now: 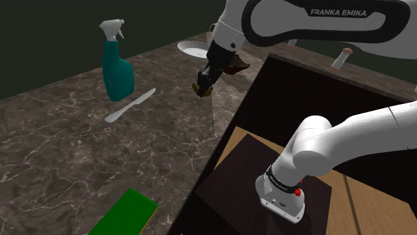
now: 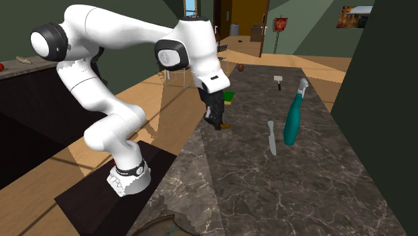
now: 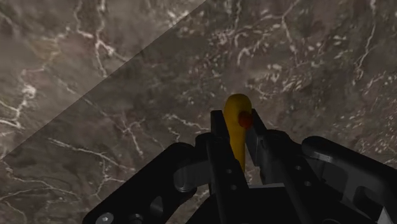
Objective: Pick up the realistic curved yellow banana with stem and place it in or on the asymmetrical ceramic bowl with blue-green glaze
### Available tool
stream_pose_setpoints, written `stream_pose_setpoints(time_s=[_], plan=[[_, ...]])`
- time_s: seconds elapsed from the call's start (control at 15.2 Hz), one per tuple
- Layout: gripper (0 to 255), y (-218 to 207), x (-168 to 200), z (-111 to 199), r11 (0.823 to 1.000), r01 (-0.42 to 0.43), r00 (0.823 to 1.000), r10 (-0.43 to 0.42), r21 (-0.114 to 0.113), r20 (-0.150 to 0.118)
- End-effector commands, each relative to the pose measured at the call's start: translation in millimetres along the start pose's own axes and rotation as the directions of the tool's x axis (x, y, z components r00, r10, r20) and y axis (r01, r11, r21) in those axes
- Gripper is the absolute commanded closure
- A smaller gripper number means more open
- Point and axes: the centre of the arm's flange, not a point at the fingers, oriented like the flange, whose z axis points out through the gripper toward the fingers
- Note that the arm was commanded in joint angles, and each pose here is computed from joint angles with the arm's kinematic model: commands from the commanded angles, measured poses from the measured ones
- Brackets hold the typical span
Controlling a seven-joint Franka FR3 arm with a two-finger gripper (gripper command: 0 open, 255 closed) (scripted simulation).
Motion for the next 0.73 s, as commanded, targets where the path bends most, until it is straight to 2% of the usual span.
stream_pose_setpoints(time_s=[0.0,0.66], plan=[[255,-1.9,2.1,-10.4,1.0,0.0,1.0,0.0,0.0,0.0],[255,-9.5,11.0,-61.9,1.0,0.0,1.0,0.0,0.0,0.0]])
